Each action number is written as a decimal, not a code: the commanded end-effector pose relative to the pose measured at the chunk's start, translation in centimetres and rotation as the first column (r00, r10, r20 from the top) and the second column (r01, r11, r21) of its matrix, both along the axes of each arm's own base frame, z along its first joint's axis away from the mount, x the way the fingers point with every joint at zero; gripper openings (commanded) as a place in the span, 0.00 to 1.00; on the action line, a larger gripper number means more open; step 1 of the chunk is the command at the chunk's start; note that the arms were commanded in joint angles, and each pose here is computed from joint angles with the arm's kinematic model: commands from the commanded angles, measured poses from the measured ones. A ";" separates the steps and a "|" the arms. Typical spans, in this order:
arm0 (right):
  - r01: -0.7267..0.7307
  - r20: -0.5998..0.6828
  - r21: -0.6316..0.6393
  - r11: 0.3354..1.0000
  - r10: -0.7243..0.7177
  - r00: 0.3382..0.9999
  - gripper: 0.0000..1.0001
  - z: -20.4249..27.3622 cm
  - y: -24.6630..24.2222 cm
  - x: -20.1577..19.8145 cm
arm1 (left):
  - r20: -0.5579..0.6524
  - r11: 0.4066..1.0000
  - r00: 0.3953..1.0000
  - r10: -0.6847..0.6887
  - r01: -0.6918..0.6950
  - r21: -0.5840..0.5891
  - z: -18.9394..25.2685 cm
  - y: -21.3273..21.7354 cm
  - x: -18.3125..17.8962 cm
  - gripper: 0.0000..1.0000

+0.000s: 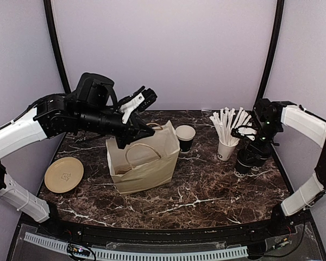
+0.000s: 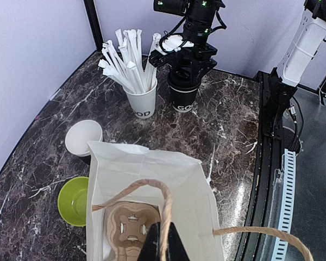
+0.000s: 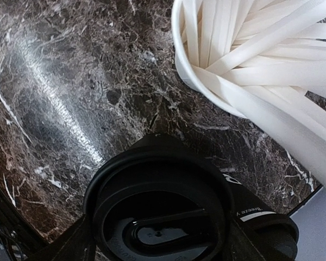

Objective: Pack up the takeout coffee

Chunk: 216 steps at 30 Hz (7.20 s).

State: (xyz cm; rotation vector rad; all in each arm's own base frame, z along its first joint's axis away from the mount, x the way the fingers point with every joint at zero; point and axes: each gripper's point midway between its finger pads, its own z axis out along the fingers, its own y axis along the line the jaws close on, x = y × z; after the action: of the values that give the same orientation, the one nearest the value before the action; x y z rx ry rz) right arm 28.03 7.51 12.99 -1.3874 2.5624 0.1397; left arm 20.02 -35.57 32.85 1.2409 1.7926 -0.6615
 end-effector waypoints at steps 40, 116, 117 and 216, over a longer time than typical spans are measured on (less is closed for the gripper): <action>-0.665 0.634 0.523 0.533 0.279 0.722 0.53 32.9 16.8 -7.7 | -0.033 0.989 0.995 0.094 -0.097 -0.114 4.8 -2.5 4.3 0.00; -0.715 0.460 -0.074 0.695 0.660 0.594 0.48 13.7 21.6 -11.4 | -0.143 0.950 0.966 0.215 -0.174 0.258 -3.2 -4.8 -0.2 0.04; -0.711 0.464 -0.080 0.699 0.657 0.594 0.48 13.7 21.5 -11.3 | -0.111 0.950 0.972 0.208 -0.174 0.258 -2.7 -5.0 0.2 0.02; -0.589 0.586 -0.288 0.755 0.626 0.515 0.41 2.5 21.4 -8.1 | -0.115 0.940 0.952 0.283 -0.299 -0.163 -2.9 0.4 13.8 0.82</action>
State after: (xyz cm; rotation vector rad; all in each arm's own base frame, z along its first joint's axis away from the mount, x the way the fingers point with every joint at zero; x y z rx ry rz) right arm 19.99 28.15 15.94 -1.8803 1.4409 -0.2925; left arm 33.93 -35.46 29.53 0.8298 1.9116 -0.6734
